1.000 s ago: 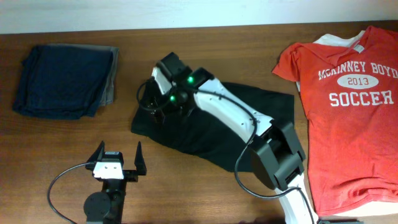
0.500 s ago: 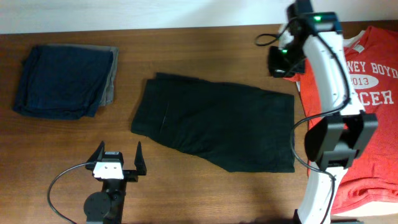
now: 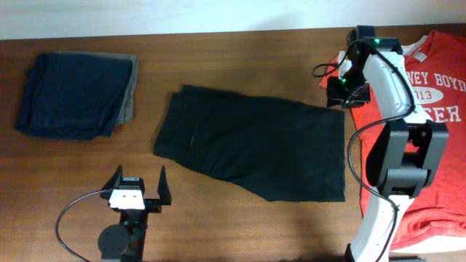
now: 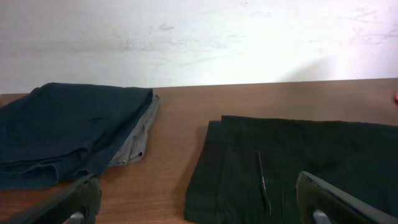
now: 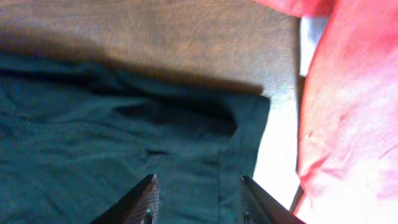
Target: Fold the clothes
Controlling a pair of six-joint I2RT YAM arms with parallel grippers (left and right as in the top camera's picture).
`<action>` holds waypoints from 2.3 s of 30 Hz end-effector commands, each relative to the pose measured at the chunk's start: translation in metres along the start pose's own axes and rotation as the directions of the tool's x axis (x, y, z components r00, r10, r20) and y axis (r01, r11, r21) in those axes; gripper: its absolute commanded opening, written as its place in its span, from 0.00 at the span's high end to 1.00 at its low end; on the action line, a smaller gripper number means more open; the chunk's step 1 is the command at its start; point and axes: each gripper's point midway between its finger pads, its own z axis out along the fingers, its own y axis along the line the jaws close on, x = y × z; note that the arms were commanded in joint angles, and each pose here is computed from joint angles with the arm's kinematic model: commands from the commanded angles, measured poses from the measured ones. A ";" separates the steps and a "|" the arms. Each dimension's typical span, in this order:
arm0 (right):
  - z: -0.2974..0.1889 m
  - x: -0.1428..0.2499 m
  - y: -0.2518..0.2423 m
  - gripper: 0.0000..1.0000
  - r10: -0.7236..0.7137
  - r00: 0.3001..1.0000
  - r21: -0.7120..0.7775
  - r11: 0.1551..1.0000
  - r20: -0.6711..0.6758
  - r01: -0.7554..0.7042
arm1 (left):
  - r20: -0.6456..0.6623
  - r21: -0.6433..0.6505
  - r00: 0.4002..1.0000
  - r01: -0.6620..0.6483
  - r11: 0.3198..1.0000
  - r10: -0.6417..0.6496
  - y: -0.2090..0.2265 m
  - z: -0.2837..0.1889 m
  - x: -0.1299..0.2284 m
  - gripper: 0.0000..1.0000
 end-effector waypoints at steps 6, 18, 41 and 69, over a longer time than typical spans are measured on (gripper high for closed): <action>0.017 -0.005 -0.014 0.49 -0.065 0.997 -0.006 0.998 0.031 0.065 | -0.001 -0.012 1.000 -0.019 1.000 0.019 0.002 0.000 0.002 0.01; 0.052 -0.001 -0.007 0.50 -0.066 0.997 -0.060 0.996 0.048 0.069 | -0.001 -0.012 1.000 -0.019 1.000 0.019 0.002 0.000 0.002 0.01; 0.048 0.006 -0.003 0.59 -0.015 0.999 -0.181 0.983 0.029 0.020 | -0.001 -0.012 1.000 -0.019 1.000 0.019 0.002 0.000 0.002 0.01; 0.057 -0.009 -0.015 0.52 -0.302 0.948 -0.100 0.945 0.099 0.311 | -0.001 -0.012 1.000 -0.019 1.000 0.019 0.002 0.000 0.002 0.01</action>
